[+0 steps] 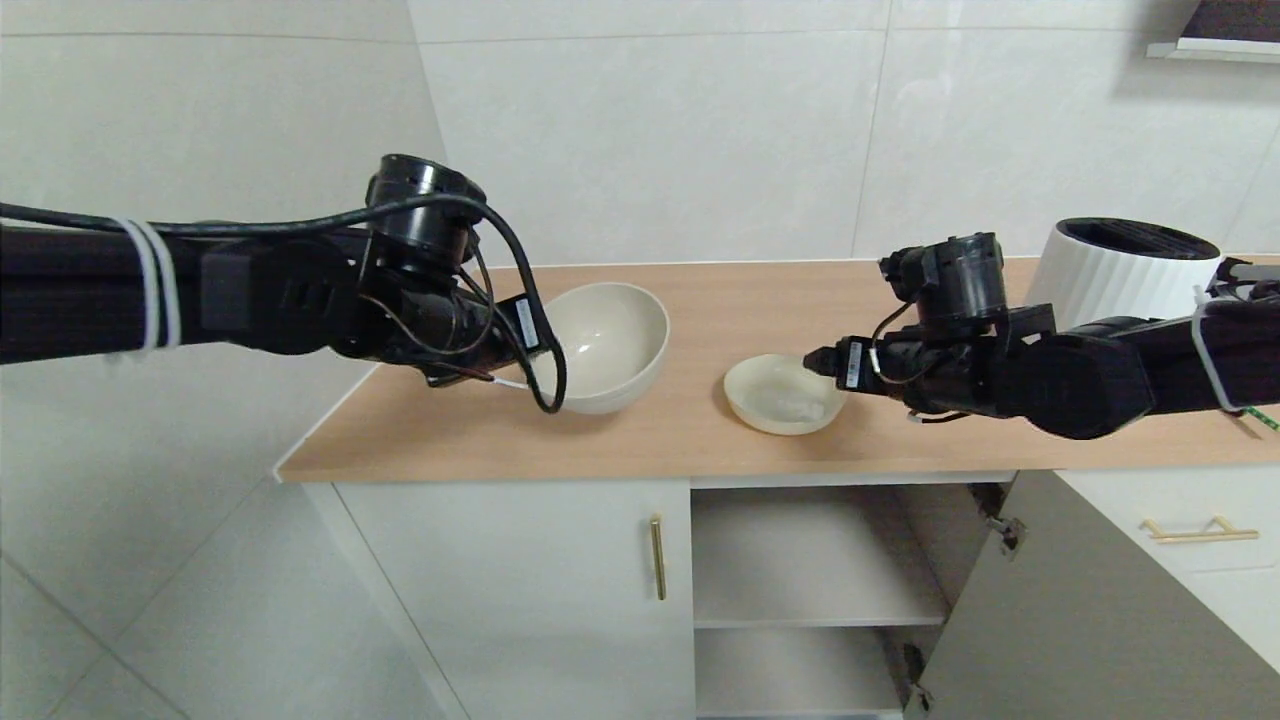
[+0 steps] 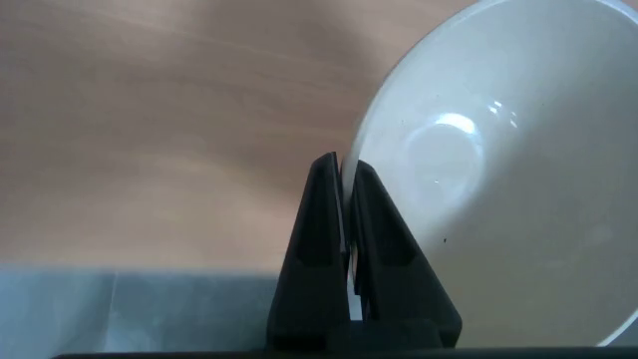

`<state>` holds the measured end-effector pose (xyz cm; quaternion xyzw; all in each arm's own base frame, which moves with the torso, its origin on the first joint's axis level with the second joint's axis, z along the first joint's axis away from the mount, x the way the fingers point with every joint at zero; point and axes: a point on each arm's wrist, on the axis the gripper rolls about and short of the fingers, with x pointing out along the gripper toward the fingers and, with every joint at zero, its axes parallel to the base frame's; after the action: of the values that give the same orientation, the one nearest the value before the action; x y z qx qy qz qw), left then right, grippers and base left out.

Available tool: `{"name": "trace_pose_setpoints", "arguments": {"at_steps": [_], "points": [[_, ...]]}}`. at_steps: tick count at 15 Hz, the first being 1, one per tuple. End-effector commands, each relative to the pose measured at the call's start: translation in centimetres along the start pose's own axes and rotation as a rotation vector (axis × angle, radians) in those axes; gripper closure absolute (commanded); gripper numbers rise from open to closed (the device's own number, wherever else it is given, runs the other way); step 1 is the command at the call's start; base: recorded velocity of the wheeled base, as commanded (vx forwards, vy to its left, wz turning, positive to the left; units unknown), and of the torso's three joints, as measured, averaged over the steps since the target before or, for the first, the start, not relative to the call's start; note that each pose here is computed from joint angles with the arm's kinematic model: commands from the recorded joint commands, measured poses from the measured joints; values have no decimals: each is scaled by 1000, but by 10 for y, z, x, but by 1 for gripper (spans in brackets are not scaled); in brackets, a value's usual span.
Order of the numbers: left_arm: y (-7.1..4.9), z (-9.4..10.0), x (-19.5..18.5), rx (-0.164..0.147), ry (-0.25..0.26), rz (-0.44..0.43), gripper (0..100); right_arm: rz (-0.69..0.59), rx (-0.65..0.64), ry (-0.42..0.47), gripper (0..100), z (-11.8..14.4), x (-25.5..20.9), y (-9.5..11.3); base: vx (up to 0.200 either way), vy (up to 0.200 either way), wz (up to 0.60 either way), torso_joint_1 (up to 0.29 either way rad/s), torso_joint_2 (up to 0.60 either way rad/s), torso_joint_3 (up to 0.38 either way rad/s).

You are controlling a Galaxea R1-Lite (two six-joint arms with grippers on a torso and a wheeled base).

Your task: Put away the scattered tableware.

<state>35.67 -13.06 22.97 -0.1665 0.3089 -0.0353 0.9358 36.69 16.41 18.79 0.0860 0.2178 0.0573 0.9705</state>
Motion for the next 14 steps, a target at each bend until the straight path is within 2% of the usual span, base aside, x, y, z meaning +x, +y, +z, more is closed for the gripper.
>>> {"name": "trace_pose_setpoints", "arguments": {"at_steps": [1, 3, 5, 9, 10, 14], "points": [[-11, 2, -67, 18, -77, -89, 100, -80, -16, 33, 0, -19, 35, -1, 0, 0, 0, 0, 0, 0], [-16, -2, -82, 36, -100, -129, 100, -89, -19, 41, 0, -23, 41, -1, 0, 0, 0, 0, 0, 0], [-17, -3, -82, 44, -109, -133, 100, -95, -16, 40, 0, -22, 43, -3, 0, 0, 0, 0, 0, 0], [-19, -3, -101, 49, -132, -164, 100, -105, -11, 45, 0, -24, 50, -8, 0, 0, 0, 0, 0, 0], [-19, -3, -102, 49, -134, -165, 100, -102, -9, 46, 100, -24, 50, -8, 0, 0, 0, 0, 0, 0], [-19, -3, -103, 50, -135, -168, 100, -99, -8, 48, 100, -25, 52, -8, 0, 0, 0, 0, 0, 0]]}}
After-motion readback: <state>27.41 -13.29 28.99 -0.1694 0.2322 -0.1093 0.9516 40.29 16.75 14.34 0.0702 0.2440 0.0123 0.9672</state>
